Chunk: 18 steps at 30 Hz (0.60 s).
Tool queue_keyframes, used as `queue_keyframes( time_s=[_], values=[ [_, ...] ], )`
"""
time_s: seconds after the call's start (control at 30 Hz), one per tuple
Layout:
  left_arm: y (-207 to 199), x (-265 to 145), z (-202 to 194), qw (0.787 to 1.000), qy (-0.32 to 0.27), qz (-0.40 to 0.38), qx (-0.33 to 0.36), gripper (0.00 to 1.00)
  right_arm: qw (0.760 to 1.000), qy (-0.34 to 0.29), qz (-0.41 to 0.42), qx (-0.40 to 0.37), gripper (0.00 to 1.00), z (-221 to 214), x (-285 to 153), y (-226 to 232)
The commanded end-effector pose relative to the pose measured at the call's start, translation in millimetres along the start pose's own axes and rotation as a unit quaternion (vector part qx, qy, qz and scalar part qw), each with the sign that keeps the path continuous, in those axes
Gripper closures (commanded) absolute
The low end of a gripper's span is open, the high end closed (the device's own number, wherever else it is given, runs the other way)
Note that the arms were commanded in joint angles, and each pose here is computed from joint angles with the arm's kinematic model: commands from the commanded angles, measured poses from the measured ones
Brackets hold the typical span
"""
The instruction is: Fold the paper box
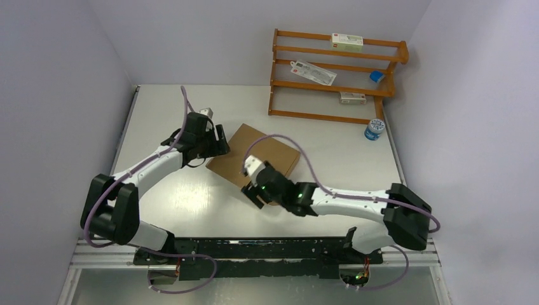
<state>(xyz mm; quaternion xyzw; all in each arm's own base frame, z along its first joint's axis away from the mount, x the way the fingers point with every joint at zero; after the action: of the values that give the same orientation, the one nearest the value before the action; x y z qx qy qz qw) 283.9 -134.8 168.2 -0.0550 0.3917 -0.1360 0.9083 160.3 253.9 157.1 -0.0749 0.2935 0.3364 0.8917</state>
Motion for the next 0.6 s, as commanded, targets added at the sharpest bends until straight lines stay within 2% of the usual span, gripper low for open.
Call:
queue_keyframes(
  time_s=[0.0, 0.2, 0.33, 0.43, 0.57],
  values=[
    [-2.1, 13.2, 5.1, 0.999, -0.014, -0.03, 0.001, 0.28, 0.992, -0.028, -0.045, -0.111, 0.22, 8.6, 1.6, 27.5],
    [1.3, 29.2, -9.4, 1.0, 0.0, -0.028, -0.005, 0.33, 0.973, -0.021, -0.096, -0.209, 0.21, -6.4, 6.0, 62.0],
    [0.7, 33.3, -15.5, 0.999, 0.011, -0.039, -0.006, 0.39, 0.954, -0.021, -0.16, -0.253, 0.25, -16.3, 18.3, 61.2],
    [1.2, 32.0, -19.4, 0.999, 0.013, -0.041, -0.008, 0.4, 0.942, -0.013, -0.188, -0.277, 0.31, -23.7, 27.3, 61.1],
    [0.0, 25.8, -18.5, 0.999, 0.006, -0.044, -0.009, 0.41, 0.937, -0.026, -0.205, -0.281, 0.47, -23.6, 29.3, 60.7]
  ],
)
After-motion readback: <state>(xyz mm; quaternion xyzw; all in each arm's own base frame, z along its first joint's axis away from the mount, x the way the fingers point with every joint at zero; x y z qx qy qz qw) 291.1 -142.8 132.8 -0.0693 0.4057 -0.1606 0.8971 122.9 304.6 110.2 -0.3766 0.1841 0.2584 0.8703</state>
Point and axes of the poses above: each gripper's point midway between its finger pads, its own x axis out along the fingers, its own y axis along the line the jaws close on, z = x × y, the point moved 9 cm from there along -x, back along the fingers, and after that the axes turned 14 degrees about x, right-handed, at the moved point
